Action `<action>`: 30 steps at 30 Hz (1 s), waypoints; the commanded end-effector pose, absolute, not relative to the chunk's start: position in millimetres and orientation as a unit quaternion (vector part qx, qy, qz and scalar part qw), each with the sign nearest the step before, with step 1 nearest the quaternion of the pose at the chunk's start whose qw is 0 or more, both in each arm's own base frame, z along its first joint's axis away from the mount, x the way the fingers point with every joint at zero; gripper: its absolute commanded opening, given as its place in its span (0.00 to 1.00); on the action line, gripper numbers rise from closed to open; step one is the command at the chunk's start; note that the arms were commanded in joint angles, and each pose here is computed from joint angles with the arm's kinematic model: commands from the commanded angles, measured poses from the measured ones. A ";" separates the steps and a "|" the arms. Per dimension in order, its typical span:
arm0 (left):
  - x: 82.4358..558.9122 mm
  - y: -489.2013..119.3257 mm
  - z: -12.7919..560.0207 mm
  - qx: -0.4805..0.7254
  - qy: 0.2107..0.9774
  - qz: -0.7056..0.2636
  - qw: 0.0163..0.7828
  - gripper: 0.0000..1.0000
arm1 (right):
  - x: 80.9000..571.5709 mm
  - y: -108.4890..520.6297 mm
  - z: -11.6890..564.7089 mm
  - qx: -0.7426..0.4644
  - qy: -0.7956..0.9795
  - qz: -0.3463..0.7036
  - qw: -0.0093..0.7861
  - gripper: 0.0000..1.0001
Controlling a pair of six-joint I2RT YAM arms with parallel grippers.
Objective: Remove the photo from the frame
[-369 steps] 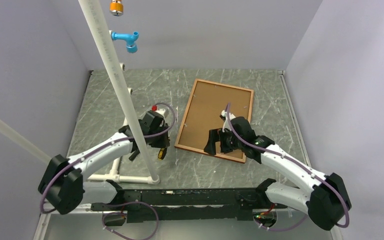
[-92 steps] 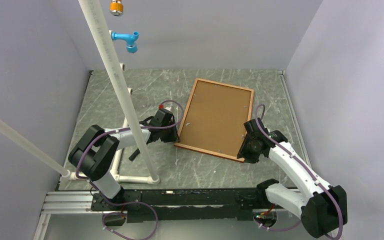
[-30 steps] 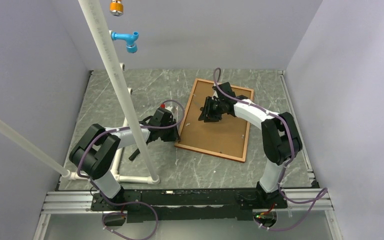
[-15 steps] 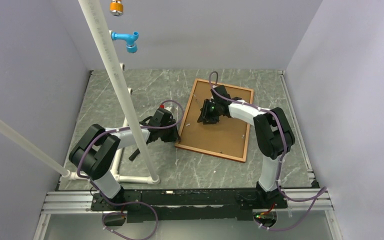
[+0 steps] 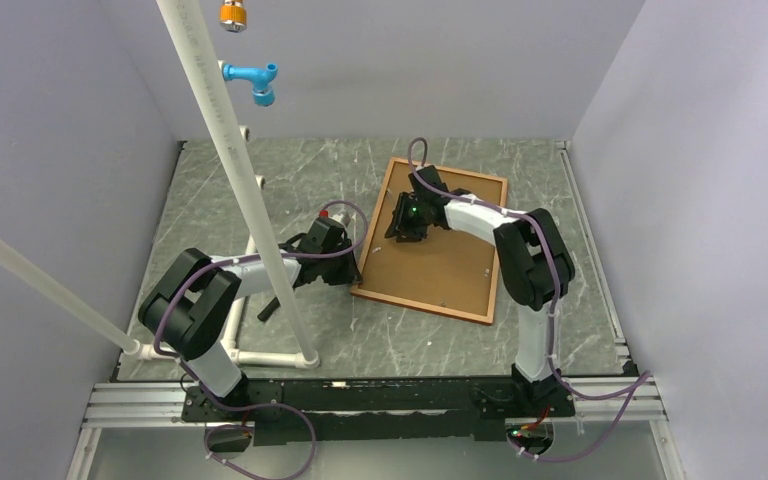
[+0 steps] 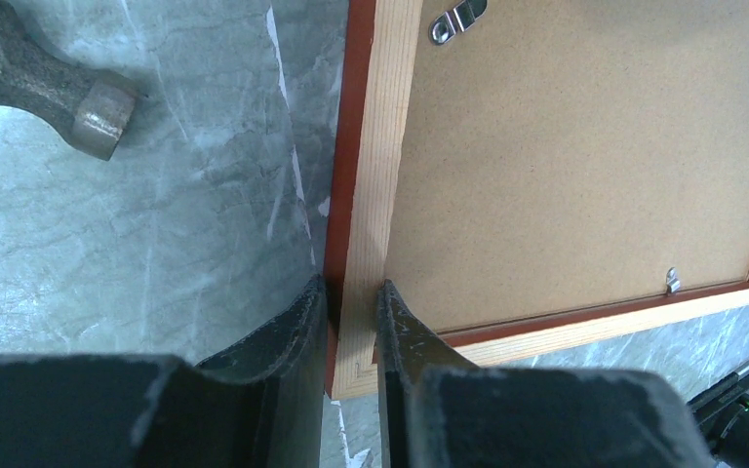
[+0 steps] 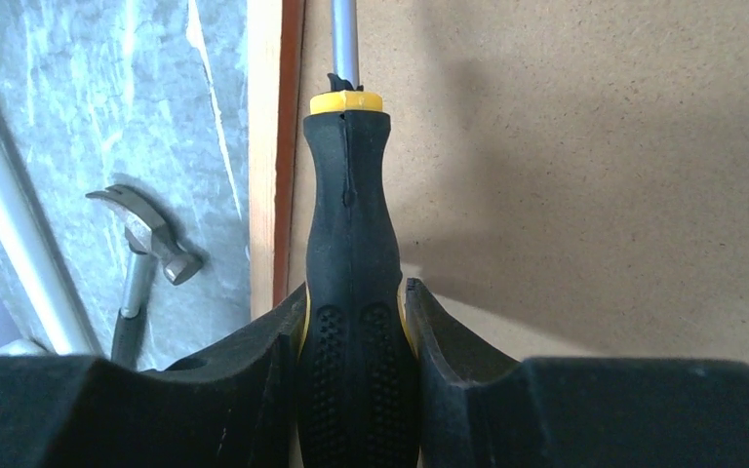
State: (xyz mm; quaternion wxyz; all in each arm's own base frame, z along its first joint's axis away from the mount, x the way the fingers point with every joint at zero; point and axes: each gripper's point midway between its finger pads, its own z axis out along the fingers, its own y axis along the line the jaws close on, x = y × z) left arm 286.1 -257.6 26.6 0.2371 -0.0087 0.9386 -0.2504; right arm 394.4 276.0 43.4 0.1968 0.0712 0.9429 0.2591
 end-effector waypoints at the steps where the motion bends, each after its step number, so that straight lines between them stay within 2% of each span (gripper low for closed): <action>1: 260.7 -254.1 16.3 -0.018 0.951 -0.242 0.192 0.00 | 414.4 279.5 47.3 0.096 0.937 0.253 0.221 0.00; 11: 255.2 -243.1 4.2 -0.043 0.959 -0.216 0.181 0.00 | 437.8 248.4 21.3 0.161 0.950 0.139 0.229 0.00; 18: 264.2 -244.2 15.4 -0.013 0.958 -0.211 0.195 0.00 | 443.5 238.3 99.6 0.091 0.932 0.161 0.311 0.00; 24: 275.1 -244.3 29.8 0.029 0.954 -0.212 0.210 0.00 | 407.4 210.3 142.6 0.058 0.933 0.138 0.327 0.00; 30: 275.1 -223.5 20.0 0.053 0.966 -0.165 0.190 0.00 | 350.4 175.0 137.4 0.055 0.942 0.111 0.312 0.00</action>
